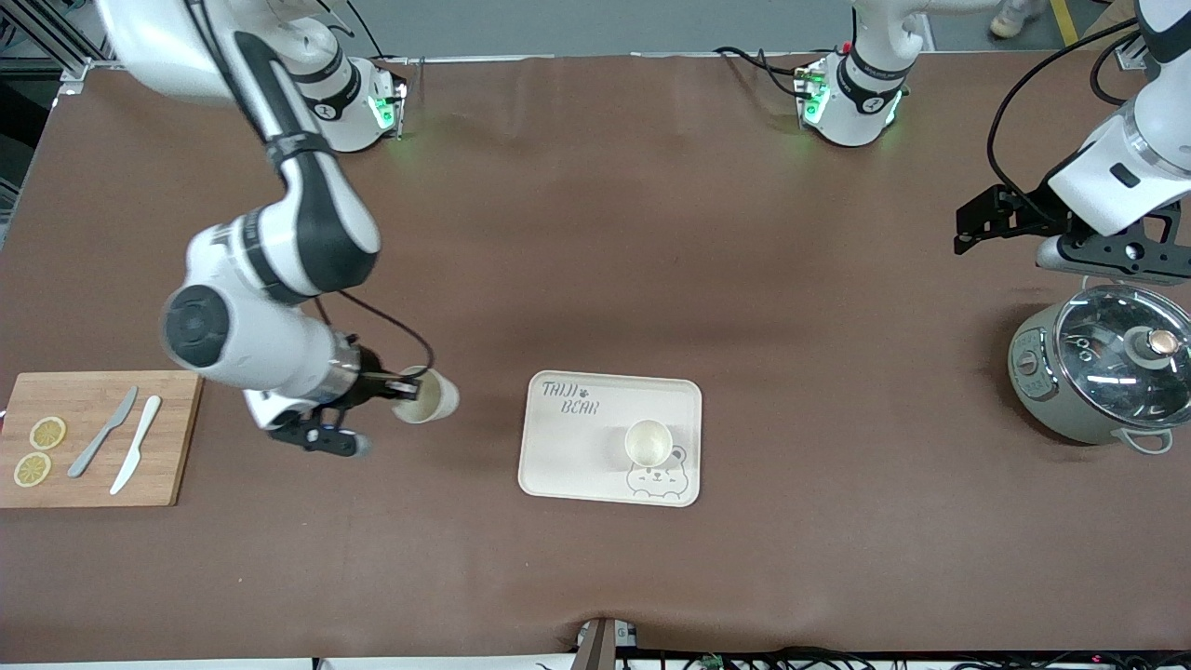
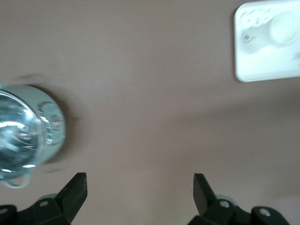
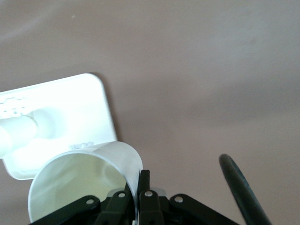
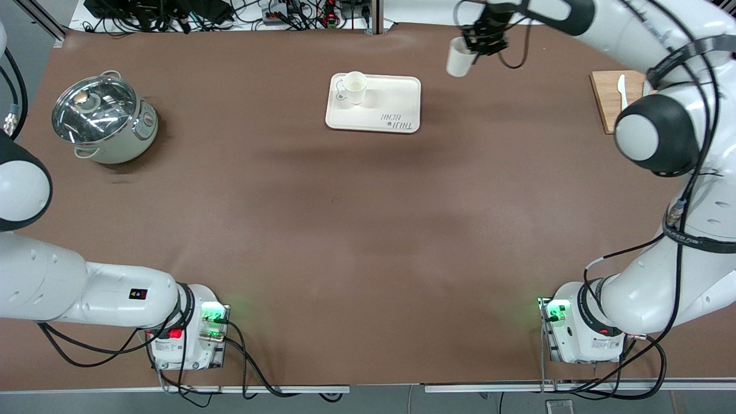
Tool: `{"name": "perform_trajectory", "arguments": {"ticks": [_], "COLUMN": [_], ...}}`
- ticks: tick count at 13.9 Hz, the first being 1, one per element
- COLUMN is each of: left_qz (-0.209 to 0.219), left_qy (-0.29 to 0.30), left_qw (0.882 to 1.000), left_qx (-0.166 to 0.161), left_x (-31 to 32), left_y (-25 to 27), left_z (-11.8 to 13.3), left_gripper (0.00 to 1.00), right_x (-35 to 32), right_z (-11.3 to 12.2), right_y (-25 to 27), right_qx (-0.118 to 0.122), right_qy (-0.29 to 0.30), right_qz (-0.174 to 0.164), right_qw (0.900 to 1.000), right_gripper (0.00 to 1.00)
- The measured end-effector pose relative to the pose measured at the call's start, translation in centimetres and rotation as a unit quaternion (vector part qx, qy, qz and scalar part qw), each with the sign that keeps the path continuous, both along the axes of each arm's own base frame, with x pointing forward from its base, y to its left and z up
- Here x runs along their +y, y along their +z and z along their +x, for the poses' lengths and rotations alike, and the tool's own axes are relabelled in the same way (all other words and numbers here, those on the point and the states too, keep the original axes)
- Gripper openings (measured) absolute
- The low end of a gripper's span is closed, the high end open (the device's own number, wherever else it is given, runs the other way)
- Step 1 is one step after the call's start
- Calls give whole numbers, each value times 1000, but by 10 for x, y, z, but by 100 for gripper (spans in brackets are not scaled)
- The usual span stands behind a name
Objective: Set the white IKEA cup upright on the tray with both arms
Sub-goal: 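Carry the second cup with the right gripper onto the tray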
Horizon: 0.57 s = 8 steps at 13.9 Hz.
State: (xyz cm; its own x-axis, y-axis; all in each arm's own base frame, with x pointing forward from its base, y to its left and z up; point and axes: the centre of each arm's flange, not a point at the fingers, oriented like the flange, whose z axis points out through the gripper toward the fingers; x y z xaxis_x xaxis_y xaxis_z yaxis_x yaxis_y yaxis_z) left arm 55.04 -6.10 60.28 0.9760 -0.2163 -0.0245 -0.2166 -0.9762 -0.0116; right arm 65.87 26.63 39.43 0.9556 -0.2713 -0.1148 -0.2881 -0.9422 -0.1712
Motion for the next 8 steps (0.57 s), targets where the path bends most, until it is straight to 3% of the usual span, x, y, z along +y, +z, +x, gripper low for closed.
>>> {"name": "perform_trajectory", "arguments": {"ticks": [5,8], "left_qz": [23,24], "left_qy": [-13,10], "left_qw": [999,999], "left_qx": [22,30], "left_x": [10,20], "left_y": [-8,-17], "left_z": [-1,4], "left_gripper": [100,100], "right_x": [112,136], "right_z": [-14,-19], "right_y": [-55,-85], "right_qx": [-51,-67], "right_qy": [-44,-56], "right_qz": [21,27], "right_qw": [997,996], "right_gripper": [4,4]}}
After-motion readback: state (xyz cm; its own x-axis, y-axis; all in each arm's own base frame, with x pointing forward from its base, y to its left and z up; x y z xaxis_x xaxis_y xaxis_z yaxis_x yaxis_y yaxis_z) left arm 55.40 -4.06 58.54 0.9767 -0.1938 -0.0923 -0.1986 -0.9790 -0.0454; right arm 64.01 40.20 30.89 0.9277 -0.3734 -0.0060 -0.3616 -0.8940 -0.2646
